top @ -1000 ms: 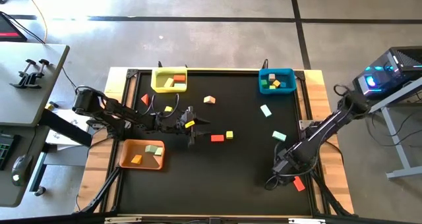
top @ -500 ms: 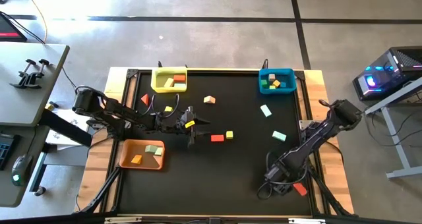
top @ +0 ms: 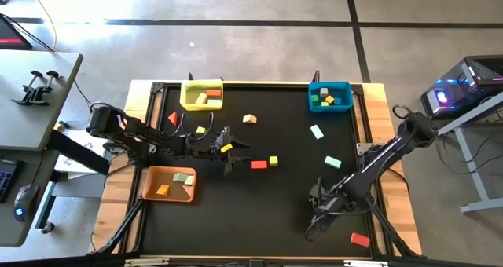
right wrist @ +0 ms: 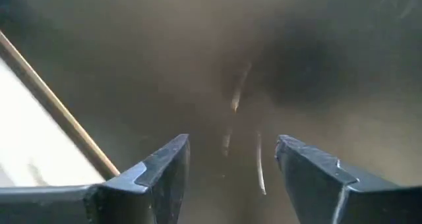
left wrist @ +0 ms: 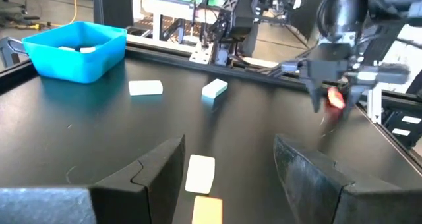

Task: Sort blocks by size
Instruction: Put the orange wooden block into the yellow bin

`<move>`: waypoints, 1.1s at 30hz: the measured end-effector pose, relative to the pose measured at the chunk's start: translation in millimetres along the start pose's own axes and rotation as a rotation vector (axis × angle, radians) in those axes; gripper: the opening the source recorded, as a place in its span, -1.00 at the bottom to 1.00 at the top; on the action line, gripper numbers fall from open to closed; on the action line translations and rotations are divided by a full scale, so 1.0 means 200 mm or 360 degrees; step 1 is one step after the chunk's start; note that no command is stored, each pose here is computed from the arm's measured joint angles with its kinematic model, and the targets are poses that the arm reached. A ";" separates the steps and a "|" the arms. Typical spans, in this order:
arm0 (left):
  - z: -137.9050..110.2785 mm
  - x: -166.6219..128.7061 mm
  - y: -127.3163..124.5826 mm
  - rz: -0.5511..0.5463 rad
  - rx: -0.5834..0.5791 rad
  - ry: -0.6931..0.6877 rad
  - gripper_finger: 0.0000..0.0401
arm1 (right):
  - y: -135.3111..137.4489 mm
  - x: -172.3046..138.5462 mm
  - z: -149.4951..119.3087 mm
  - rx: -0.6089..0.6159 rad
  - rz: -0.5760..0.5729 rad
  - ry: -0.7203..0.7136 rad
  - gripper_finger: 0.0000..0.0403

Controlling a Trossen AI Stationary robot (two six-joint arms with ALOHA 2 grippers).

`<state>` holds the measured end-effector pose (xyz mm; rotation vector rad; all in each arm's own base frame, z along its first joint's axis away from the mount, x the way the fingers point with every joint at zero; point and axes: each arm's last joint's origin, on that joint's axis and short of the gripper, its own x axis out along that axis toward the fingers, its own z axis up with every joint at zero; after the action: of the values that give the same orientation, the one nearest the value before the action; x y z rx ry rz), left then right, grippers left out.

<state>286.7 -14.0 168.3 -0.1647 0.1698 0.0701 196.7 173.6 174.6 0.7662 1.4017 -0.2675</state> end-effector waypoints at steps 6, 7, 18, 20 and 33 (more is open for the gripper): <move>0.00 0.00 0.00 -0.0001 -0.0001 -0.0003 0.09 | 0.03 -0.09 -0.03 -0.0004 -0.0079 0.0220 0.10; 0.00 0.00 0.00 -0.0001 -0.0002 -0.0004 0.09 | 0.03 -0.10 -0.05 -0.0041 -0.0075 0.0283 0.10; 0.00 0.00 0.00 -0.0001 0.0026 0.0007 0.09 | 0.07 0.04 -0.20 -0.0222 0.0020 0.0844 0.13; 0.00 0.00 0.00 -0.0001 0.0046 0.0009 0.09 | 0.07 0.07 -0.22 -0.0219 0.0001 0.0893 0.17; -0.01 0.00 0.00 0.0001 0.0099 0.0022 0.09 | 0.08 0.27 -0.37 -0.0106 -0.0187 0.1018 0.43</move>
<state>286.4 -14.5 167.0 -0.1032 0.1856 0.0640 159.1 245.6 129.6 0.7462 2.0518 -0.0611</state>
